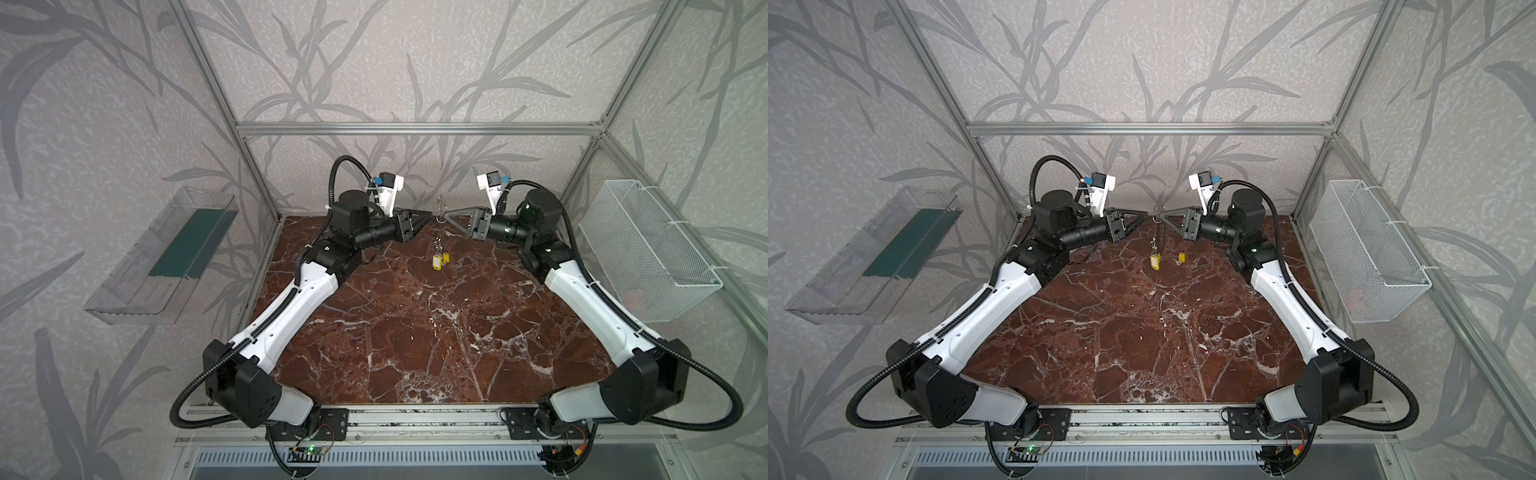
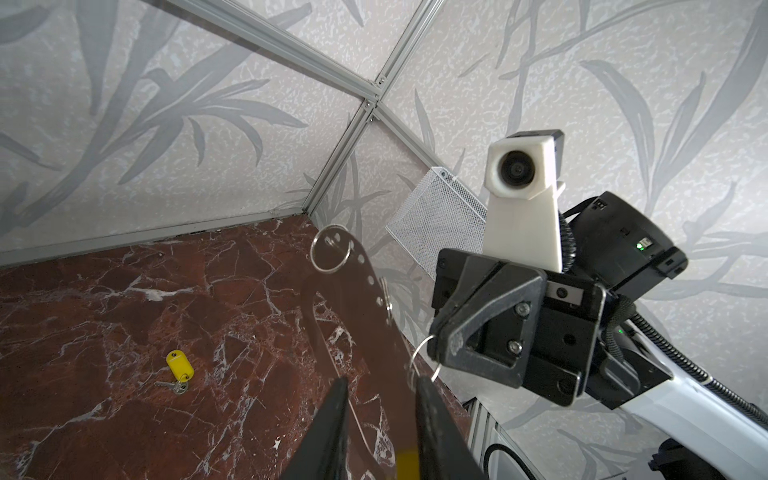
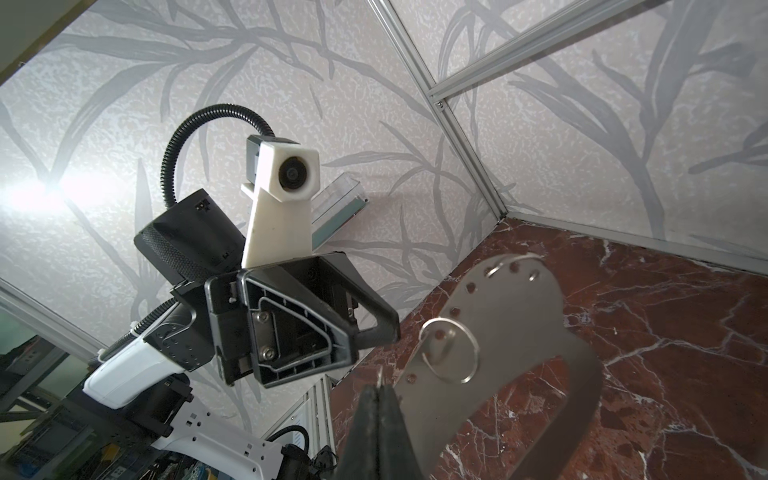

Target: Put the keys on the keyring

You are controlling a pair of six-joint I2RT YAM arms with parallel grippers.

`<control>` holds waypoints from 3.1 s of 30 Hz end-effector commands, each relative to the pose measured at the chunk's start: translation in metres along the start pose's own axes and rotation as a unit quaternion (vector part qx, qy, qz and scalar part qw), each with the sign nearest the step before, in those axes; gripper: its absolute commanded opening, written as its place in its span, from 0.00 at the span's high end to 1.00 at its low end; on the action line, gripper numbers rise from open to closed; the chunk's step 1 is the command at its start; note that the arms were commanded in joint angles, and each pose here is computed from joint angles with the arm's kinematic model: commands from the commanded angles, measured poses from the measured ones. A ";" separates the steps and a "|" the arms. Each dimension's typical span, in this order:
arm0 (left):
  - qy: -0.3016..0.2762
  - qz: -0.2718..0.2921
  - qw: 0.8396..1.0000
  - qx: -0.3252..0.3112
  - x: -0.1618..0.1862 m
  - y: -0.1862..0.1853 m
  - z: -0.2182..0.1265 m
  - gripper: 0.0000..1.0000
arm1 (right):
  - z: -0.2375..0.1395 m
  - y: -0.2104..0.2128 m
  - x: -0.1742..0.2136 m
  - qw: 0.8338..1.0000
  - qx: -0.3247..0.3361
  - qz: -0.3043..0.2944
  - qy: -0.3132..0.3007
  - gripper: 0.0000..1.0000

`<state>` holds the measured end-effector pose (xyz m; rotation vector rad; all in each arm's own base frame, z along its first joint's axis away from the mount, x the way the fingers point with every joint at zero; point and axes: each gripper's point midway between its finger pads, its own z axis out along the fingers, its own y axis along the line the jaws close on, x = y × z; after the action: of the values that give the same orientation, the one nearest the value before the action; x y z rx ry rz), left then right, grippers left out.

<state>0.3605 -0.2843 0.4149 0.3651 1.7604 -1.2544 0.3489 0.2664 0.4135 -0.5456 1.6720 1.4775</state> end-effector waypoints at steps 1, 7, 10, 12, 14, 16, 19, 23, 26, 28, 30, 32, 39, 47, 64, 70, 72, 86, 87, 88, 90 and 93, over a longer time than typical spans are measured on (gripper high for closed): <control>-0.031 -0.006 0.999 0.036 -0.019 -0.016 -0.014 0.67 | 0.003 0.025 -0.015 0.997 -0.066 -0.030 -0.007 1.00; -0.028 -0.011 0.998 0.056 -0.021 -0.021 -0.016 0.66 | 0.012 0.020 -0.016 0.994 -0.099 -0.037 0.004 1.00; -0.019 -0.017 0.997 0.073 -0.017 -0.024 -0.015 0.65 | 0.015 0.022 -0.017 0.992 -0.117 -0.037 0.005 1.00; -0.012 -0.020 0.997 0.077 -0.014 -0.024 -0.013 0.65 | 0.015 0.024 -0.019 0.992 -0.123 -0.039 0.003 1.00; -0.008 -0.025 0.997 0.077 -0.011 -0.022 -0.012 0.65 | 0.015 0.026 -0.019 0.991 -0.128 -0.042 0.005 1.00; -0.008 -0.026 0.997 0.078 -0.011 -0.020 -0.011 0.65 | 0.015 0.027 -0.019 0.991 -0.129 -0.043 0.004 1.00; -0.013 -0.026 0.997 0.077 -0.013 -0.020 -0.011 0.63 | 0.015 0.029 -0.018 0.990 -0.132 -0.043 0.005 1.00; -0.016 -0.030 0.997 0.076 -0.014 -0.017 -0.008 0.63 | 0.015 0.032 -0.015 0.990 -0.135 -0.042 0.008 1.00; -0.014 -0.033 0.994 0.104 -0.016 -0.025 -0.006 0.64 | 0.015 0.031 -0.015 0.990 -0.133 -0.042 0.007 1.00; -0.009 -0.036 0.993 0.114 -0.014 -0.027 -0.006 0.64 | 0.015 0.031 -0.015 0.990 -0.131 -0.043 0.007 1.00; 0.001 -0.039 0.992 0.122 -0.011 -0.028 -0.004 0.66 | 0.015 0.028 -0.014 0.991 -0.128 -0.041 0.006 1.00; 0.010 -0.045 0.991 0.128 -0.007 -0.029 -0.003 0.67 | 0.015 0.029 -0.015 0.991 -0.129 -0.041 0.005 1.00; 0.020 -0.048 0.990 0.130 -0.002 -0.031 -0.006 0.71 | 0.015 0.026 -0.016 0.992 -0.123 -0.041 0.001 1.00; 0.019 -0.039 0.989 0.144 -0.003 -0.042 -0.015 0.75 | 0.011 0.011 -0.015 0.994 -0.099 -0.037 -0.004 1.00; 0.005 -0.053 0.983 0.175 -0.010 -0.049 -0.012 0.78 | 0.012 0.009 -0.007 0.995 -0.092 -0.038 0.005 1.00; 0.009 -0.055 0.983 0.175 -0.008 -0.048 -0.009 0.79 | 0.014 0.009 -0.006 0.995 -0.093 -0.037 0.008 1.00; 0.011 -0.056 0.983 0.175 -0.007 -0.048 -0.008 0.81 | 0.014 0.010 -0.006 0.995 -0.094 -0.038 0.008 1.00; 0.018 -0.057 0.984 0.169 -0.003 -0.045 -0.005 0.95 | 0.014 0.010 -0.006 0.995 -0.092 -0.037 0.008 1.00; 0.018 -0.057 0.984 0.168 -0.003 -0.046 -0.005 0.97 | 0.014 0.011 -0.006 0.995 -0.093 -0.038 0.008 1.00; 0.019 -0.057 0.984 0.167 -0.003 -0.045 -0.004 0.98 | 0.014 0.011 -0.006 0.995 -0.093 -0.040 0.008 1.00; 0.018 -0.056 0.984 0.166 -0.003 -0.045 -0.004 1.00 | 0.013 0.011 -0.006 0.995 -0.092 -0.040 0.008 1.00; 0.017 -0.055 0.985 0.162 -0.003 -0.043 -0.004 1.00 | 0.012 0.013 -0.007 0.995 -0.091 -0.042 0.006 1.00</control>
<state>0.3441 -0.2948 0.4264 0.4027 1.6879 -1.6158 0.3533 0.2808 0.4193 -0.7144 1.5335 1.5947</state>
